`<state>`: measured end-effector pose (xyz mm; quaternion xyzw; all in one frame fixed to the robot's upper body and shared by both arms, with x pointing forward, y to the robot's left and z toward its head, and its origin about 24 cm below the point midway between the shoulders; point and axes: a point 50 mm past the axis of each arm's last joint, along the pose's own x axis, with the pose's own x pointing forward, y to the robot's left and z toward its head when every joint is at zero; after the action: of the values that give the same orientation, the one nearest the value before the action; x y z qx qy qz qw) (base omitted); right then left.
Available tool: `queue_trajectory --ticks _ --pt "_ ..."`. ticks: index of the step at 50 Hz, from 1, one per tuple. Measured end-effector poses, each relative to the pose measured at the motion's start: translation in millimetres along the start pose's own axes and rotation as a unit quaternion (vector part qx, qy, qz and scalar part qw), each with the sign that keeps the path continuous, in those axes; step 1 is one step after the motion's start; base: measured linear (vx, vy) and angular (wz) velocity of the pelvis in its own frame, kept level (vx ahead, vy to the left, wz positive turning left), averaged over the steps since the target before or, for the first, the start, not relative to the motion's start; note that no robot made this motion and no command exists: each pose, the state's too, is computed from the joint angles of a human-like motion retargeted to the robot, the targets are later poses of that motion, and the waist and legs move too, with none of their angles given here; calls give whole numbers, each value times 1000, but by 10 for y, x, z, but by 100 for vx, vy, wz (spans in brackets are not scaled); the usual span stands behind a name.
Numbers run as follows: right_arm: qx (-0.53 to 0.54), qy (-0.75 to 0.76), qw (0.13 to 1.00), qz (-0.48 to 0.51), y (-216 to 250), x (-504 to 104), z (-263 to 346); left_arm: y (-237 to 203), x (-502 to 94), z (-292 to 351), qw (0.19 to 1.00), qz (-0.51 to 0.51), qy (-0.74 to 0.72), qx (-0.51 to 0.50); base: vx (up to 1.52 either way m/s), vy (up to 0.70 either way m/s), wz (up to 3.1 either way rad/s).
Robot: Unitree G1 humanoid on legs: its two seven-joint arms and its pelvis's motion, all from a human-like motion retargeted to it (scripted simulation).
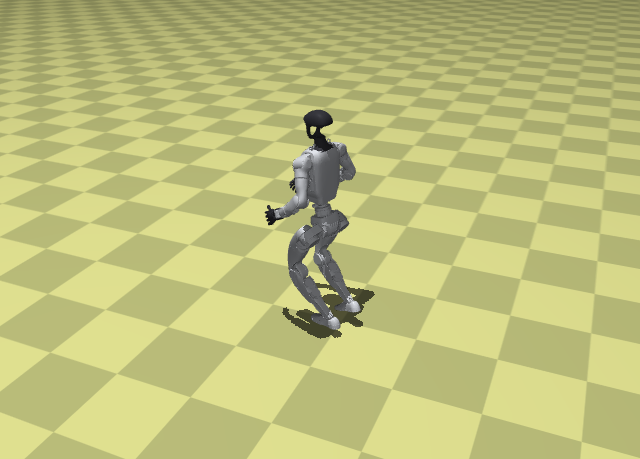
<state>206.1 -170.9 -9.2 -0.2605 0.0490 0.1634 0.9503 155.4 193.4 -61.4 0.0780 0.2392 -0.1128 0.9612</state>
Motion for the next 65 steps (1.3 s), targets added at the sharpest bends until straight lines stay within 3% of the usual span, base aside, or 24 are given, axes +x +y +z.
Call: queue_trajectory --ticks 5,17,25,40,48,65 --pt "-18 -19 999 -25 -72 74 93 123 116 75 998 20 -3 63 -1 2 95" --pt "2 85 996 -9 111 -186 -344 73 189 387 996 22 -76 39 11 -6 -14" --pt "-57 53 997 5 -11 -10 -234 65 299 634 992 -4 -108 62 0 -2 4" --pt "10 49 999 17 169 -106 -186 4 33 -182 994 -29 53 89 5 10 -8" --pt "-5 41 999 -8 197 -16 -139 100 150 -269 981 -16 90 174 -4 4 78" --pt "-12 132 991 -3 214 -226 -527 34 76 -399 983 -24 107 148 5 -4 7"
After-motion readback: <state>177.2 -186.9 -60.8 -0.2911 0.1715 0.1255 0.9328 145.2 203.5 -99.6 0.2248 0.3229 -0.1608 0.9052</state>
